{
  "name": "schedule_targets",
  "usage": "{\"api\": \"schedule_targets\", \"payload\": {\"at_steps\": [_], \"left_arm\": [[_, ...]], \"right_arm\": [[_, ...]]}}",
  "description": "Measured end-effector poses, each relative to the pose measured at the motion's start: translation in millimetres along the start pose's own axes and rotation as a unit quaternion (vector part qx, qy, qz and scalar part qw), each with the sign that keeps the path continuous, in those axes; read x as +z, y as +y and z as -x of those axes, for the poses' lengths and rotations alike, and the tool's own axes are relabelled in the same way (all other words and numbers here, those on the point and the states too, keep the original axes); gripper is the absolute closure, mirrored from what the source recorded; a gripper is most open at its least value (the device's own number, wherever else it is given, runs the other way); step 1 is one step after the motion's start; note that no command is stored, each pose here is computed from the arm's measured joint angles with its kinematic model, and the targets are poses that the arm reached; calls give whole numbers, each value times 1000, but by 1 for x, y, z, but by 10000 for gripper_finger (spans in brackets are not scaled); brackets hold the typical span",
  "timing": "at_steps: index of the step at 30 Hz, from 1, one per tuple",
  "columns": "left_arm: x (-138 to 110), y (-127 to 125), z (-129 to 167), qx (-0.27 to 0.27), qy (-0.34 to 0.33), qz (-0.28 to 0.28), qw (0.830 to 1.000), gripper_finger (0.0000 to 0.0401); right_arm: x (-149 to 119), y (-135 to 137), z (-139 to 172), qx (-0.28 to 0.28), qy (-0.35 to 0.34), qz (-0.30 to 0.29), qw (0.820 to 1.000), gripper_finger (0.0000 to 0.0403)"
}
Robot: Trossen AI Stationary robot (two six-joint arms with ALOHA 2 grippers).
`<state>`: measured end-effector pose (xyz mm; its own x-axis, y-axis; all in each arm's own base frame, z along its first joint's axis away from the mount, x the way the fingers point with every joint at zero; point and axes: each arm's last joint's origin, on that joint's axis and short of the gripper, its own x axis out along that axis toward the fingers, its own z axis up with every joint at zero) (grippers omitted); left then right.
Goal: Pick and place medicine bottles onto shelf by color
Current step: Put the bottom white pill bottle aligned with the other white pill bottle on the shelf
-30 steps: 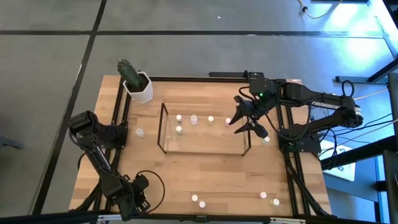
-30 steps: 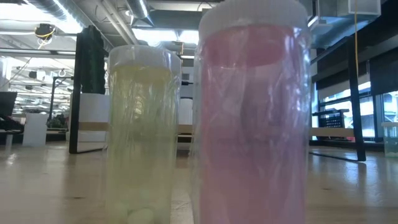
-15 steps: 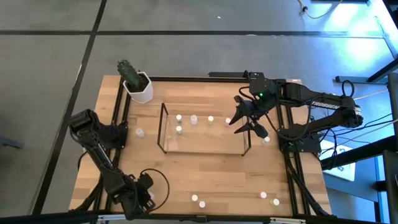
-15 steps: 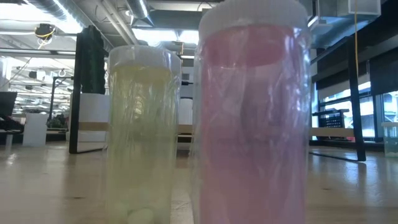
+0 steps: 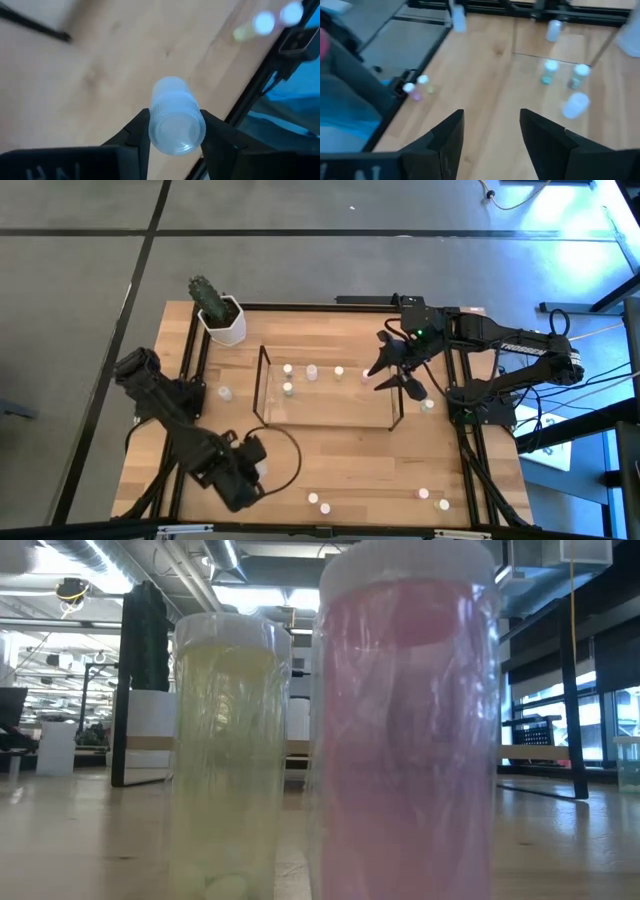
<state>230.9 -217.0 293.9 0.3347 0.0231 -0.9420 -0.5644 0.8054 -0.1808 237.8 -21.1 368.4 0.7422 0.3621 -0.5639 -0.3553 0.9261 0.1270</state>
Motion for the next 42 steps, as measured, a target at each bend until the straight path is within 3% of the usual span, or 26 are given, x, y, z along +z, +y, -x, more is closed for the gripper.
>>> {"api": "schedule_targets", "payload": {"at_steps": [5,10,21,27,33,37,42], "left_arm": [[41,6,28,10,-12,-14,1000,279],[87,17,49,6,-56,-58,997,279],[173,70,42,43,-63,-91,993,279],[199,88,40,49,-87,-116,988,279],[216,98,35,57,-100,-165,979,279],[227,105,23,53,-76,-198,976,279],[237,108,3,49,-39,-248,967,279]], "right_arm": [[-2,-2,0,-44,14,-2,999,208],[-3,-2,0,-50,25,-6,998,208],[-4,-3,0,-58,28,-7,998,208],[-4,-3,0,-69,31,-7,997,208],[-5,-8,1,-150,45,-16,988,208],[-4,-11,2,-190,43,-35,980,208],[-4,-11,2,-201,38,-59,977,208]]}}
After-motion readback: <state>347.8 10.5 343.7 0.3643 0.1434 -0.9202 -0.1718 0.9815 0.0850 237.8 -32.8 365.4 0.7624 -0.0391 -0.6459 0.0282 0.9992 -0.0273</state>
